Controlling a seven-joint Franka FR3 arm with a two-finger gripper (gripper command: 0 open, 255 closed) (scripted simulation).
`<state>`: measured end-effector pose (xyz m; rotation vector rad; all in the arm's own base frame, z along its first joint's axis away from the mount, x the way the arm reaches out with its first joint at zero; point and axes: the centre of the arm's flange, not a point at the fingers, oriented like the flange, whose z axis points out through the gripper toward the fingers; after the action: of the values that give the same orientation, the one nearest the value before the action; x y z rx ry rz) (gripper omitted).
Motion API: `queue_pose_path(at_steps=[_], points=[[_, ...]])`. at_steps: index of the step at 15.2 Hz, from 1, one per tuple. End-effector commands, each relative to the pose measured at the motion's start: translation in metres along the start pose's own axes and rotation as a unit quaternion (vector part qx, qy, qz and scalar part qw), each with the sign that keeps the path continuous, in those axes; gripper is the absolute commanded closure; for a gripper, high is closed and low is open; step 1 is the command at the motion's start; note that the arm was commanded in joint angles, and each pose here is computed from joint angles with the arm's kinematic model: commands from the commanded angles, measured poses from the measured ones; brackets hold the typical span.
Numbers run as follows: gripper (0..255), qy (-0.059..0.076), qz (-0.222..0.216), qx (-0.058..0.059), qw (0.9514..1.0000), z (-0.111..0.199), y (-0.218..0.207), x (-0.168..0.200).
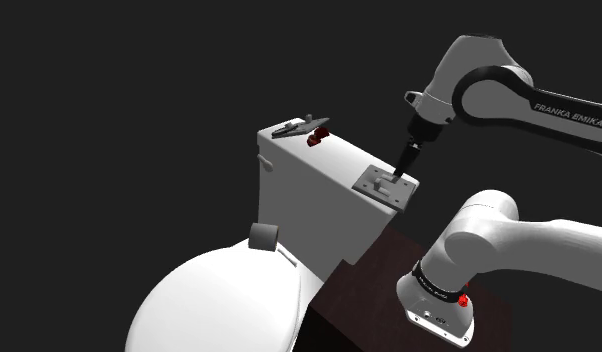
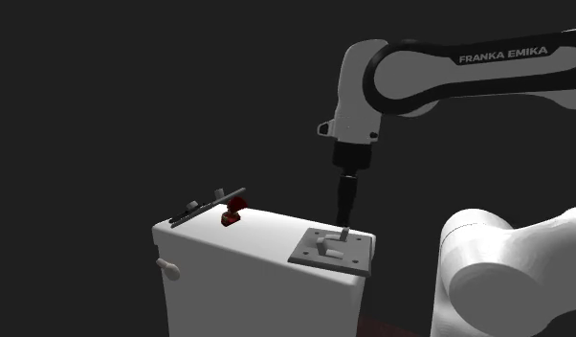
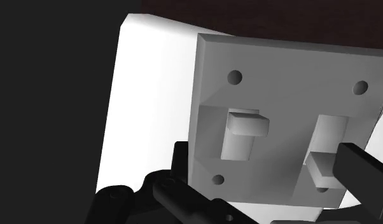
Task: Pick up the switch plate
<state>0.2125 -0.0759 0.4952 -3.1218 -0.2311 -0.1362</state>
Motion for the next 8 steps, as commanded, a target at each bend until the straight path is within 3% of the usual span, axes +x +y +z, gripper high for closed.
queue_pose_path(at_steps=[1, 6, 7, 8], points=[[0, 0.0, 0.0, 0.0, 1.0, 0.01, 0.001, -0.002], [0, 0.0, 0.0, 0.0, 1.0, 0.029, 0.001, -0.004], [255, 0.0, 0.0, 0.0, 1.0, 0.028, 0.001, -0.004], [255, 0.0, 0.0, 0.0, 1.0, 0.028, 0.001, -0.004]])
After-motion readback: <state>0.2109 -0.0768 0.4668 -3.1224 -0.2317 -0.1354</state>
